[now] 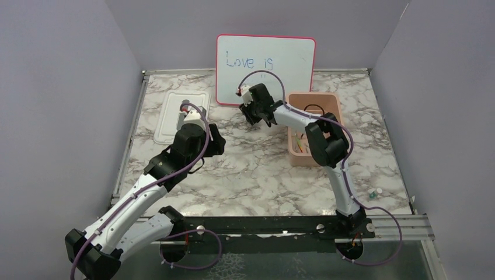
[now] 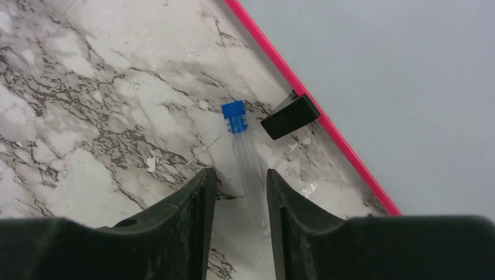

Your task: Organize the chemistry lab equipment

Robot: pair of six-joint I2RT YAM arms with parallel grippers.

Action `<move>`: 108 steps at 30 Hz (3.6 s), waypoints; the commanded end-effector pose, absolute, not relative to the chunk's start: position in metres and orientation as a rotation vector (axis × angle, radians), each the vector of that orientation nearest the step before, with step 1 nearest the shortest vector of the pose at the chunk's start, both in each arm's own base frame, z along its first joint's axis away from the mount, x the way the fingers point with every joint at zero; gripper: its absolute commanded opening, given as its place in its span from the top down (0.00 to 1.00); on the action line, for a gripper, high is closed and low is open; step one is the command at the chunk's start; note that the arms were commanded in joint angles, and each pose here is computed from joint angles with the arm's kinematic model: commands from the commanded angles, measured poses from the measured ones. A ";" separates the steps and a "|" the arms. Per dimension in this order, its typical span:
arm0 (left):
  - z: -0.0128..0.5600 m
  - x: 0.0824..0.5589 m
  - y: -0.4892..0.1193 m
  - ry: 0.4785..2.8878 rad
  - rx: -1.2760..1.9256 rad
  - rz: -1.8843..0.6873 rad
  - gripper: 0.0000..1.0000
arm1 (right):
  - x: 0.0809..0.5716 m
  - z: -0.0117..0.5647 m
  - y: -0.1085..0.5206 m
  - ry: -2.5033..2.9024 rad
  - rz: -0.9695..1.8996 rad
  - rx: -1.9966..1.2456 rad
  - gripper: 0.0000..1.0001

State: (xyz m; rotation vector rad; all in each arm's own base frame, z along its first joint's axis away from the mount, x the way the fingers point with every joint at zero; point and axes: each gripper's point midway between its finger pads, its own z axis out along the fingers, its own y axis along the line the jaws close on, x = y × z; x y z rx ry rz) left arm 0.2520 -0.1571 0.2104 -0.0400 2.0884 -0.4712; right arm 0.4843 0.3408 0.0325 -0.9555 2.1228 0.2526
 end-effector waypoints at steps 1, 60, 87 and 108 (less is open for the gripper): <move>0.212 0.255 -0.161 2.076 -0.016 -0.485 0.37 | 0.468 0.016 0.343 2.167 0.330 -1.062 0.61; 0.288 0.270 -0.251 2.037 -0.223 -1.087 0.57 | 0.266 0.252 0.334 1.347 1.035 -1.083 0.97; 0.276 0.270 -0.251 2.073 -0.183 -1.078 0.89 | 0.261 0.239 0.337 1.355 1.058 -1.151 0.94; 0.190 0.233 -0.136 2.358 -0.022 -0.287 0.92 | 0.332 0.164 0.365 1.708 1.095 -0.626 0.50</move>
